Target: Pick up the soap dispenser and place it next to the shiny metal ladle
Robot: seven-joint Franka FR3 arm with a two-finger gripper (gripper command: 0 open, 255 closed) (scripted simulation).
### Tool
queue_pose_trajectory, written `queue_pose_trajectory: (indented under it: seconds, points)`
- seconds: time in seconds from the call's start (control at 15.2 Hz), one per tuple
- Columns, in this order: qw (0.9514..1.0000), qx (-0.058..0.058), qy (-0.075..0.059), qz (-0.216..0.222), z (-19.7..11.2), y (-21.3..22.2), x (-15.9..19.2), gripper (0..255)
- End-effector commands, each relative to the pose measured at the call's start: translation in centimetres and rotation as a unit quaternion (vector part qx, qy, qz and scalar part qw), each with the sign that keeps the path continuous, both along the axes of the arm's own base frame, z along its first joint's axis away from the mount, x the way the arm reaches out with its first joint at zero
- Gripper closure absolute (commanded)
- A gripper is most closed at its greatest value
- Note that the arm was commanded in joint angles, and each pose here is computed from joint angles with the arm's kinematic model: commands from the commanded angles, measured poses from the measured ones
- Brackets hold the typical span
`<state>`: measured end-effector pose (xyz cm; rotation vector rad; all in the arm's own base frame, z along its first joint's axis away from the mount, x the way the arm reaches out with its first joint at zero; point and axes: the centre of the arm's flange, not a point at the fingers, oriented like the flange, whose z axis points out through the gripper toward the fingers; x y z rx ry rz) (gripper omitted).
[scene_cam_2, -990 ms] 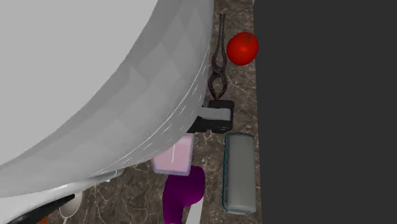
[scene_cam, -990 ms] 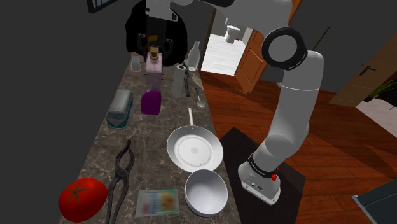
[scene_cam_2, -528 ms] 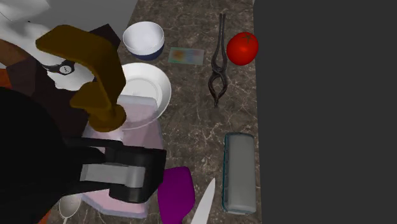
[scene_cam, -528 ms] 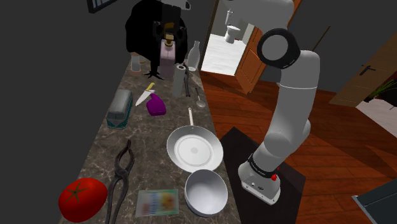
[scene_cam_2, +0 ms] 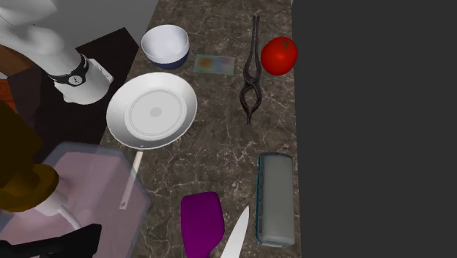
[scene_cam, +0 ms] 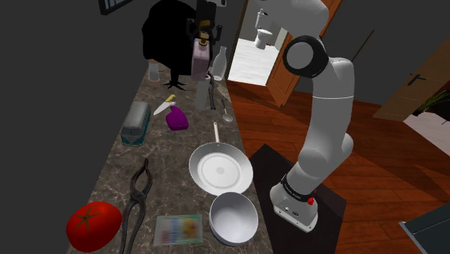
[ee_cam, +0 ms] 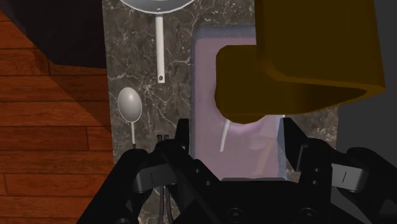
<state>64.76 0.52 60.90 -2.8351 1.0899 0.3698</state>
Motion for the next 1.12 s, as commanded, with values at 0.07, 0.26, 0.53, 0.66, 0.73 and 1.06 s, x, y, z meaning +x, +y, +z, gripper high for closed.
queue_pose_trajectory:
  seconds: [0.07,0.26,0.53,0.66,0.73,1.06]
  points:
    - [1.0,0.0,0.0,0.0,-1.4,-0.1,0.1,255]
    - [1.0,0.0,0.0,0.0,-3.0,-0.1,0.1,255]
    - [1.0,0.0,0.0,0.0,-5.1,-0.1,0.1,255]
    - [1.0,0.0,0.0,0.0,-6.2,-0.1,0.1,255]
    - [1.0,0.0,0.0,0.0,-6.7,-0.1,0.1,255]
    - [1.0,0.0,0.0,0.0,-9.3,-0.1,0.1,255]
